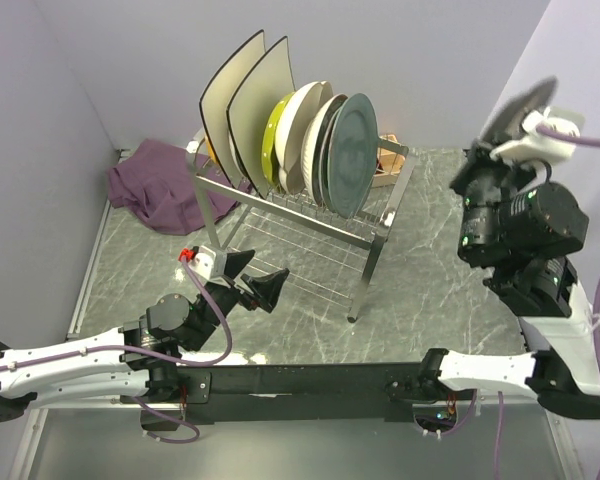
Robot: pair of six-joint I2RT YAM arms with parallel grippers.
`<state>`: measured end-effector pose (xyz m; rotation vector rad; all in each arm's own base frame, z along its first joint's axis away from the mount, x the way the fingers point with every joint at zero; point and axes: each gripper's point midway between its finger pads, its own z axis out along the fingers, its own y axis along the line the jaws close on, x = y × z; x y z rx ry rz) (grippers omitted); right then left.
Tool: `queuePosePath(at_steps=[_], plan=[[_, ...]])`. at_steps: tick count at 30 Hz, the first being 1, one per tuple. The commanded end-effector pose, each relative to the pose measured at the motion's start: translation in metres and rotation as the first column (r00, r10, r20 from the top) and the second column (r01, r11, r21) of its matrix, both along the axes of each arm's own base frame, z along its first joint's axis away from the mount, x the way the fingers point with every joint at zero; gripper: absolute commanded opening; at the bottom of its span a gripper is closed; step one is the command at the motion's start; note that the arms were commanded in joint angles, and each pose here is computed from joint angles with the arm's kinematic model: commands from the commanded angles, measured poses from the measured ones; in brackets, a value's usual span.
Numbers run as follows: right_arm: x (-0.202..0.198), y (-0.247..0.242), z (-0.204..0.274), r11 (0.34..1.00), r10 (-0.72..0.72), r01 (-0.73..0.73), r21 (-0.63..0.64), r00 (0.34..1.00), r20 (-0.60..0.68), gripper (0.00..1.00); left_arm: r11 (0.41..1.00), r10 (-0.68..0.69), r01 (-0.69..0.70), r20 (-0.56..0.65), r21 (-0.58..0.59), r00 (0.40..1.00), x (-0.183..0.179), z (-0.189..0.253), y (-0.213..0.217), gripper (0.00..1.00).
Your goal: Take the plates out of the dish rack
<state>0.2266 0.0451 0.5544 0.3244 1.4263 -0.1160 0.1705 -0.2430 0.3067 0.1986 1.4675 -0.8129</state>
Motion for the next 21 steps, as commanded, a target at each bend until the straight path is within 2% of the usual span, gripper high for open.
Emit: queuePosePath(at_steps=[1, 2, 3, 4, 5, 6, 7, 8, 11, 16, 21], plan=[[-0.023, -0.059, -0.033, 0.98, -0.173, 0.175, 0.095, 0.984, -0.031, 0.0, 0.999, -0.005, 0.006, 0.019, -0.054, 1.0, -0.002, 0.014, 0.002, 0.99], [-0.019, -0.057, -0.045, 0.977, -0.182, 0.184, 0.109, 0.983, -0.031, 0.0, 0.999, -0.007, 0.008, 0.019, -0.052, 1.0, -0.002, 0.014, 0.002, 0.99], [-0.019, -0.063, -0.058, 0.978, -0.194, 0.198, 0.059, 0.979, -0.062, 0.0, 0.999, -0.009, 0.01, 0.019, -0.053, 1.0, -0.002, 0.014, 0.001, 0.99], [-0.012, -0.056, -0.064, 0.988, -0.139, 0.143, 0.056, 0.988, -0.069, 0.0, 0.999, -0.011, 0.011, 0.017, -0.05, 1.0, -0.002, 0.014, -0.001, 0.99], [-0.007, -0.066, -0.07, 0.978, -0.175, 0.182, 0.1, 0.982, -0.073, 0.0, 0.999, -0.017, 0.018, 0.017, -0.049, 1.0, -0.003, 0.013, -0.002, 0.99], [0.003, -0.066, -0.086, 0.98, -0.187, 0.195, 0.05, 0.974, -0.129, 0.0, 0.999, -0.018, 0.019, 0.016, -0.046, 1.0, -0.003, 0.013, -0.003, 0.99], [0.016, -0.054, -0.097, 0.992, -0.113, 0.122, 0.044, 0.979, -0.169, 0.0, 0.999, -0.017, 0.018, 0.016, -0.045, 1.0, -0.002, 0.012, -0.004, 0.99], [0.025, -0.068, -0.112, 0.981, -0.175, 0.188, 0.043, 0.962, -0.21, 0.0, 0.999, -0.014, 0.014, 0.015, -0.041, 1.0, -0.002, 0.011, -0.004, 0.99], [0.056, -0.059, -0.165, 0.988, -0.137, 0.154, 0.019, 0.922, -0.361, 0.0, 1.0, -0.008, 0.008, 0.012, -0.03, 1.0, 0.0, 0.009, -0.005, 0.99], [0.085, -0.071, -0.234, 0.977, -0.177, 0.213, 0.017, 0.854, -0.49, 0.0, 1.0, -0.004, 0.004, 0.012, -0.023, 1.0, 0.0, 0.008, -0.006, 0.99], [0.117, -0.078, -0.31, 0.966, -0.237, 0.25, -0.066, 0.754, -0.612, 0.0, 1.0, 0.014, -0.013, 0.015, -0.024, 1.0, 0.003, 0.006, -0.005, 0.99]])
